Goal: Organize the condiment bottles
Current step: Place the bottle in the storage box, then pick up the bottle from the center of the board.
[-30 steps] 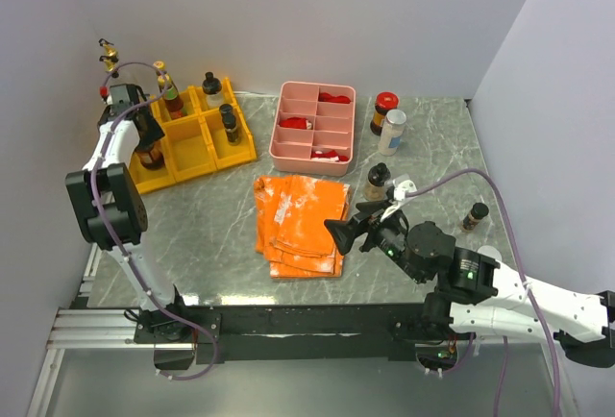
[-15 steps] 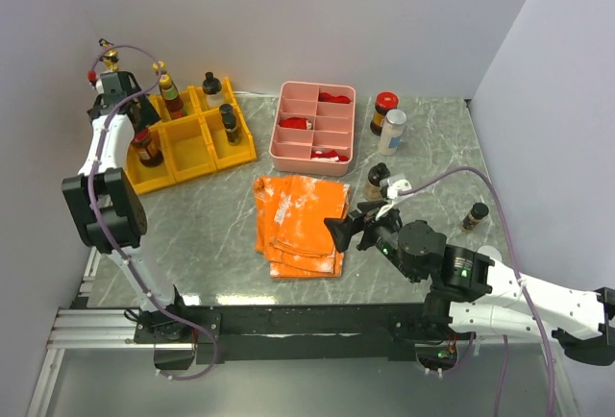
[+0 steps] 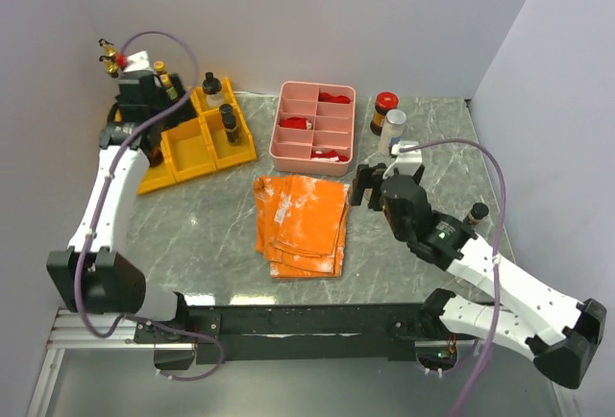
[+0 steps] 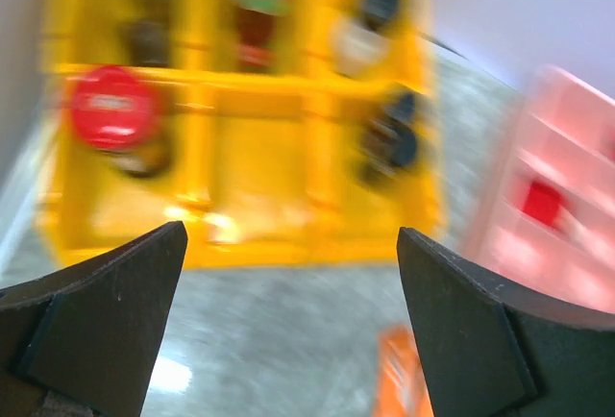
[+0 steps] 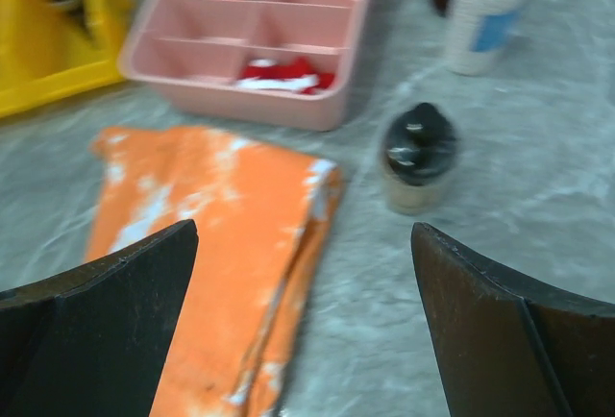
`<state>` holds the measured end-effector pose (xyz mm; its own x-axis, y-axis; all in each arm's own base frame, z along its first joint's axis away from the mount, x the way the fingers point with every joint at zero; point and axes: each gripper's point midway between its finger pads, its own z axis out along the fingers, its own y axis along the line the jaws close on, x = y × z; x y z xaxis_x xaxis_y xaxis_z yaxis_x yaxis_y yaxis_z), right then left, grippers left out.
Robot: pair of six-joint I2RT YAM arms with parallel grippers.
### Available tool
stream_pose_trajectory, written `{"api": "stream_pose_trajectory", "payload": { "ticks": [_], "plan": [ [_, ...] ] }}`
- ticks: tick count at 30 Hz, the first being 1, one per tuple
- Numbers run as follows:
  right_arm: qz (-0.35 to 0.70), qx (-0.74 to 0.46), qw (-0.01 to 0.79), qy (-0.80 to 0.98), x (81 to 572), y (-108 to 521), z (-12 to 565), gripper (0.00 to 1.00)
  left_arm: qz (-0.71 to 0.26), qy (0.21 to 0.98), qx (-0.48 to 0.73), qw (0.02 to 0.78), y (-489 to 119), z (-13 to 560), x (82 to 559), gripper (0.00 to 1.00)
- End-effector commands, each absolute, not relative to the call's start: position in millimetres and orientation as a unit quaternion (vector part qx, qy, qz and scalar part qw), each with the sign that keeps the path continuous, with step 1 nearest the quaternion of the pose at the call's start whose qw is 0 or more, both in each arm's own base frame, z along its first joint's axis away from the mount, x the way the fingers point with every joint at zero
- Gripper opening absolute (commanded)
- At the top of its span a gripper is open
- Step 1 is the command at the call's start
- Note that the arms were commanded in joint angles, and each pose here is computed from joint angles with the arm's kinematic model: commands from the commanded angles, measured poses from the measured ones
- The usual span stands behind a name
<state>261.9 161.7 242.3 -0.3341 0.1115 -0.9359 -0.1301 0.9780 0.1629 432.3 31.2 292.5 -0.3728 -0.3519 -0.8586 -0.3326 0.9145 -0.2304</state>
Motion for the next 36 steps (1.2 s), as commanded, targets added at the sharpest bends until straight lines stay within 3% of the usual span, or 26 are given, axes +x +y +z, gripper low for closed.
{"api": "stream_pose_trajectory", "payload": {
  "ticks": [1,8,21,31,36],
  "plan": [
    [0.071,0.037,0.573,0.815,286.4,133.6,248.2,1.0,-0.086,0.811,-0.125,0.565,-32.5,330.4,416.9,0.96],
    [0.078,0.068,0.551,0.828,323.3,130.0,220.6,1.0,-0.19,0.801,-0.061,0.564,-89.7,309.2,380.6,0.97],
    [-0.014,0.115,0.486,0.866,388.0,116.2,149.9,0.99,-0.163,0.809,-0.064,0.561,-89.7,303.1,372.1,0.96],
    [-0.045,0.112,0.467,0.876,410.8,115.2,119.0,0.83,-0.134,0.776,-0.103,0.608,-67.2,329.3,359.3,0.96],
    [-0.052,0.119,0.481,0.867,409.0,109.0,129.5,0.74,-0.099,0.747,-0.153,0.64,-41.8,347.2,347.1,0.96]
  ]
}}
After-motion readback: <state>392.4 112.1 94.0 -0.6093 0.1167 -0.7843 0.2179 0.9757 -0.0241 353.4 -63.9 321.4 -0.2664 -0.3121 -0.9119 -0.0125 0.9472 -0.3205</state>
